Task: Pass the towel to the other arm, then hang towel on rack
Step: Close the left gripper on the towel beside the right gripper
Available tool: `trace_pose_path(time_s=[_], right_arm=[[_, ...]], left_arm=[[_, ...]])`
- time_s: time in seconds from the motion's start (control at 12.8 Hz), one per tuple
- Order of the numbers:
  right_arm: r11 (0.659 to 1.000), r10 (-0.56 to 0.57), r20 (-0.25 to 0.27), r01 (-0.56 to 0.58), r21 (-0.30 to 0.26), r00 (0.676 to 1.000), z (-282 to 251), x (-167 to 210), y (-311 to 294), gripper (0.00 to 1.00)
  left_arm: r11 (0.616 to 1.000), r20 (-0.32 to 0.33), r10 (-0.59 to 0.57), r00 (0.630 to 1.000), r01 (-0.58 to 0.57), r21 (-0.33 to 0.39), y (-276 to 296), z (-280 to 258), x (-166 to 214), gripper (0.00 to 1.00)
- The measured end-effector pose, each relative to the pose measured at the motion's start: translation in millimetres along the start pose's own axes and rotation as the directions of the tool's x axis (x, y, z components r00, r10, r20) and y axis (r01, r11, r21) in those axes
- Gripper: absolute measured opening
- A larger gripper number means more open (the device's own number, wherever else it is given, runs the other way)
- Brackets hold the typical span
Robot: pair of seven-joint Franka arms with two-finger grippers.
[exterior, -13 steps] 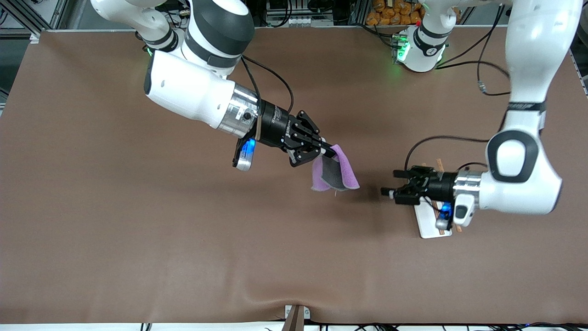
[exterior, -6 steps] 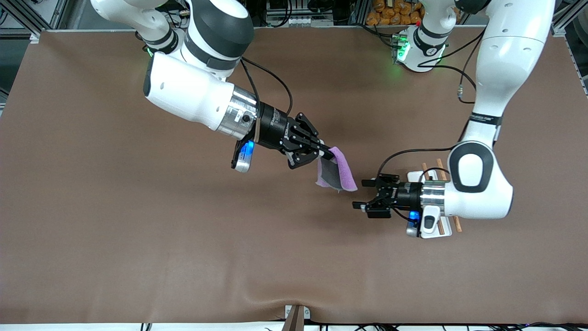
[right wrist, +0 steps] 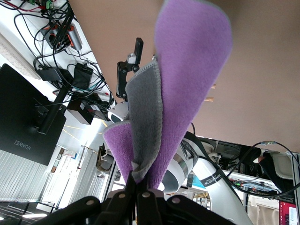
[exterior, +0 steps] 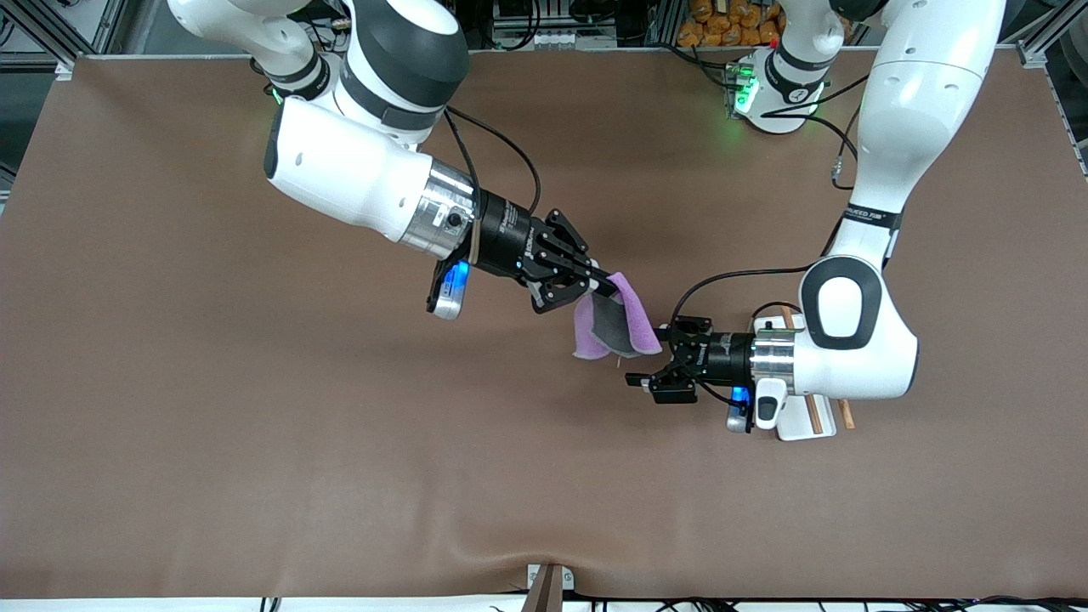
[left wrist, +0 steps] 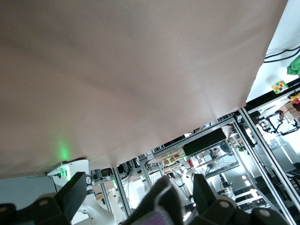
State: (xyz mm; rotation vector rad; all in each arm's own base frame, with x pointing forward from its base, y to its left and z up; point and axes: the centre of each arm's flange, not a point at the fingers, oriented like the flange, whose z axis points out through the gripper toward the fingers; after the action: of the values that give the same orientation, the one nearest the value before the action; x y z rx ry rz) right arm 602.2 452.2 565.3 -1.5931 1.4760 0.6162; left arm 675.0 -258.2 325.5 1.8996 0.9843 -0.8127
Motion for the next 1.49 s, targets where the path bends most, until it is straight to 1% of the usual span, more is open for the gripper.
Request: trace_pose_path(time_s=[0.24, 0.63, 0.86, 1.02, 1.1, 1.25, 1.33, 1.41, 1.49], right_arm=[[1.000, 0.000, -0.001, 0.000, 0.001, 1.000, 0, 1, 0, 0.02], [1.000, 0.001, -0.002, -0.001, 0.002, 1.000, -1, 1, -1, 0.02], [1.000, 0.001, -0.002, -0.001, 0.001, 1.000, -1, 1, -1, 0.02], [1.000, 0.001, -0.002, -0.001, 0.001, 1.000, -1, 1, -1, 0.02], [1.000, 0.001, -0.002, -0.001, -0.001, 1.000, -1, 1, -1, 0.02], [1.000, 0.001, -0.004, -0.001, -0.003, 1.000, -1, 2, -1, 0.02], [1.000, 0.001, -0.004, -0.001, -0.003, 1.000, -1, 2, -1, 0.02], [1.000, 0.001, -0.004, -0.001, -0.003, 1.000, -1, 2, -1, 0.02], [1.000, 0.002, -0.005, -0.002, -0.003, 1.000, -1, 2, -1, 0.02]], left_arm=[[1.000, -0.003, 0.009, 1.000, -0.009, -0.010, 7, -6, -10, 1.00], [0.999, 0.003, 0.042, 0.999, -0.042, -0.017, 18, -9, -38, 1.00], [0.999, 0.007, 0.047, 0.999, -0.046, -0.014, 18, -6, -42, 1.00], [0.999, 0.007, 0.047, 0.999, -0.046, -0.012, 18, -6, -41, 0.81], [0.999, 0.009, 0.046, 0.999, -0.046, -0.009, 17, -6, -41, 0.68], [0.999, 0.011, 0.046, 0.999, -0.046, -0.005, 17, -5, -41, 0.47], [0.999, 0.006, 0.048, 0.999, -0.048, 0.001, 16, -6, -41, 0.38], [0.999, -0.001, 0.052, 0.999, -0.052, 0.011, 15, -7, -39, 0.38], [0.998, -0.002, 0.054, 0.999, -0.054, 0.019, 14, -7, -39, 0.29]])
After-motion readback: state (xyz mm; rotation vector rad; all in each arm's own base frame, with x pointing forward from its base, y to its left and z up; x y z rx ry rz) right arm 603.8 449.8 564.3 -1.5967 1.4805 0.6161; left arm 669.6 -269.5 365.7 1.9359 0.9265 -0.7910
